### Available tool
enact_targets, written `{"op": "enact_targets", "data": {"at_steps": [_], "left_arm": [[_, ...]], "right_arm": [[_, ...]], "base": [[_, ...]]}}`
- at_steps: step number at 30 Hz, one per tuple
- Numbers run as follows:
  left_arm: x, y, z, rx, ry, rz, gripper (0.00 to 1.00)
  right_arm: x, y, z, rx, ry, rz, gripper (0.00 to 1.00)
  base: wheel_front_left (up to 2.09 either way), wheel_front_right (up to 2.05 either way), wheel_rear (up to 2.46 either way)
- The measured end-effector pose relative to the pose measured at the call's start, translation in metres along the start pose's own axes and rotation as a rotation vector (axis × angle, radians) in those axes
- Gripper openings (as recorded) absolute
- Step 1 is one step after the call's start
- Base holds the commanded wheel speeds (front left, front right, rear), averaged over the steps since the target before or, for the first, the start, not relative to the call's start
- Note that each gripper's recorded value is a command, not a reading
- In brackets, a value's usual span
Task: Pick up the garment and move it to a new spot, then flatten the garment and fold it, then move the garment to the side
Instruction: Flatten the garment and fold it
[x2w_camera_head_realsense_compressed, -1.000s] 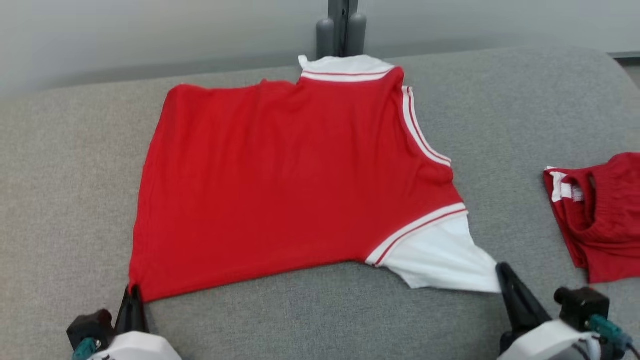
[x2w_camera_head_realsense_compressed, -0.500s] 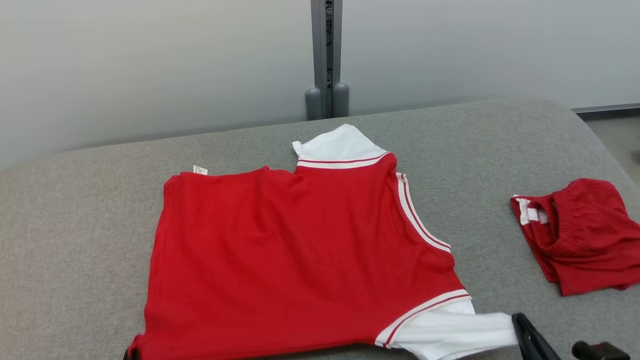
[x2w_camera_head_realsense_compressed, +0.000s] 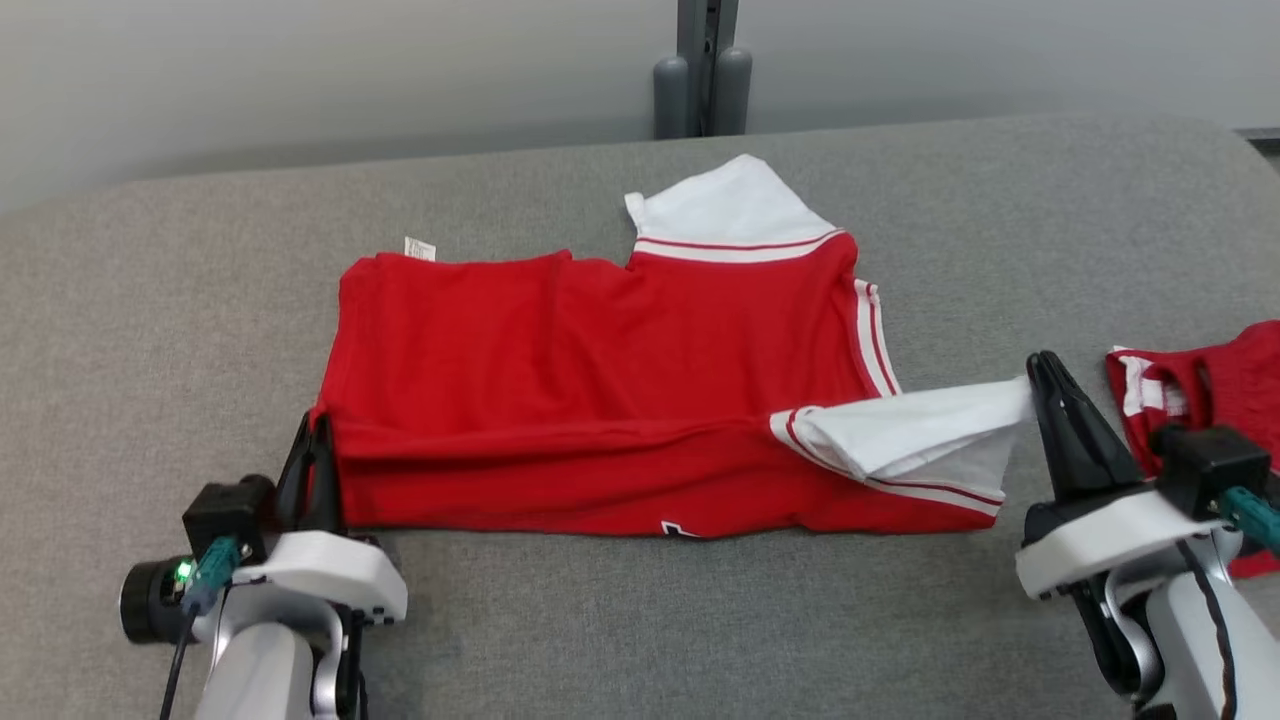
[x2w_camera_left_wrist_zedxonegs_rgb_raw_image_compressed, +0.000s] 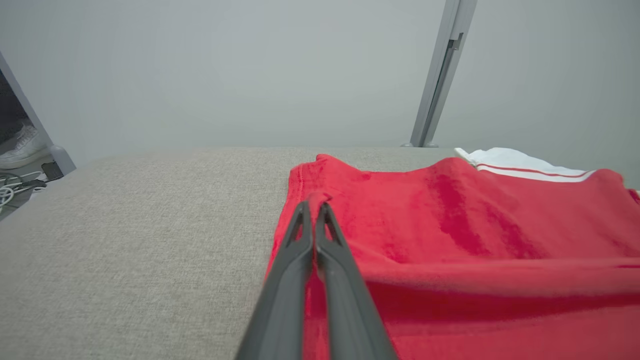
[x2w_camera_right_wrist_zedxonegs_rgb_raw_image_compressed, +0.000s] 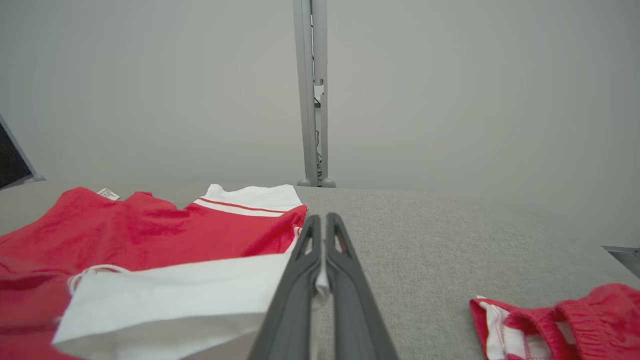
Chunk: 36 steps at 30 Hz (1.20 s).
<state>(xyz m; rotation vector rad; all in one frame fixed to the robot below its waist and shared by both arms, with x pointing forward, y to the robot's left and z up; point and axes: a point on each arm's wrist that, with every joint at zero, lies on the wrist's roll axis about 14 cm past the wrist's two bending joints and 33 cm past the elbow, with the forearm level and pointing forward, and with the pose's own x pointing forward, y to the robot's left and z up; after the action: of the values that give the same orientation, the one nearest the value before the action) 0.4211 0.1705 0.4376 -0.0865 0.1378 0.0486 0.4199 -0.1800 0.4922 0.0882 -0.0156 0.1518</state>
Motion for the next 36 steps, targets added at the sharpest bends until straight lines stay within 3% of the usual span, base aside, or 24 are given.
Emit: {"op": "enact_targets", "data": {"at_steps": [9, 10, 11, 12, 13, 21, 29, 36], "left_arm": [[0.033, 0.000, -0.030, 0.016, 0.100, 0.026, 0.00], [0.036, 0.000, -0.030, 0.016, 0.099, 0.026, 0.00], [0.038, 0.000, -0.030, 0.016, 0.098, 0.029, 0.00], [0.040, 0.000, -0.029, 0.016, 0.096, 0.031, 0.49], [0.041, 0.002, -0.027, 0.016, 0.088, 0.042, 1.00], [0.029, 0.016, -0.025, -0.010, 0.070, 0.104, 1.00], [-0.012, 0.019, -0.058, -0.032, 0.170, 0.118, 1.00], [-0.018, 0.017, -0.068, -0.038, 0.203, 0.113, 1.00]], "right_arm": [[0.052, 0.008, -0.034, -0.039, 0.103, 0.060, 0.00], [0.055, 0.009, -0.037, -0.036, 0.112, 0.060, 0.04], [0.058, 0.009, -0.041, -0.032, 0.122, 0.057, 0.61], [0.059, 0.008, -0.046, -0.028, 0.137, 0.051, 1.00], [0.061, 0.007, -0.045, -0.019, 0.132, 0.045, 1.00], [0.059, -0.008, -0.026, 0.008, 0.062, -0.025, 1.00], [-0.006, 0.000, -0.081, 0.054, 0.226, -0.038, 1.00], [-0.032, 0.014, -0.109, 0.077, 0.323, -0.014, 1.00]], "base": [[0.00, 0.00, 0.00], [0.00, 0.00, 0.00], [0.00, 0.00, 0.00], [0.00, 0.00, 0.00], [0.00, 0.00, 0.00], [0.00, 0.00, 0.00], [0.00, 0.00, 0.00], [0.00, 0.00, 0.00]]}}
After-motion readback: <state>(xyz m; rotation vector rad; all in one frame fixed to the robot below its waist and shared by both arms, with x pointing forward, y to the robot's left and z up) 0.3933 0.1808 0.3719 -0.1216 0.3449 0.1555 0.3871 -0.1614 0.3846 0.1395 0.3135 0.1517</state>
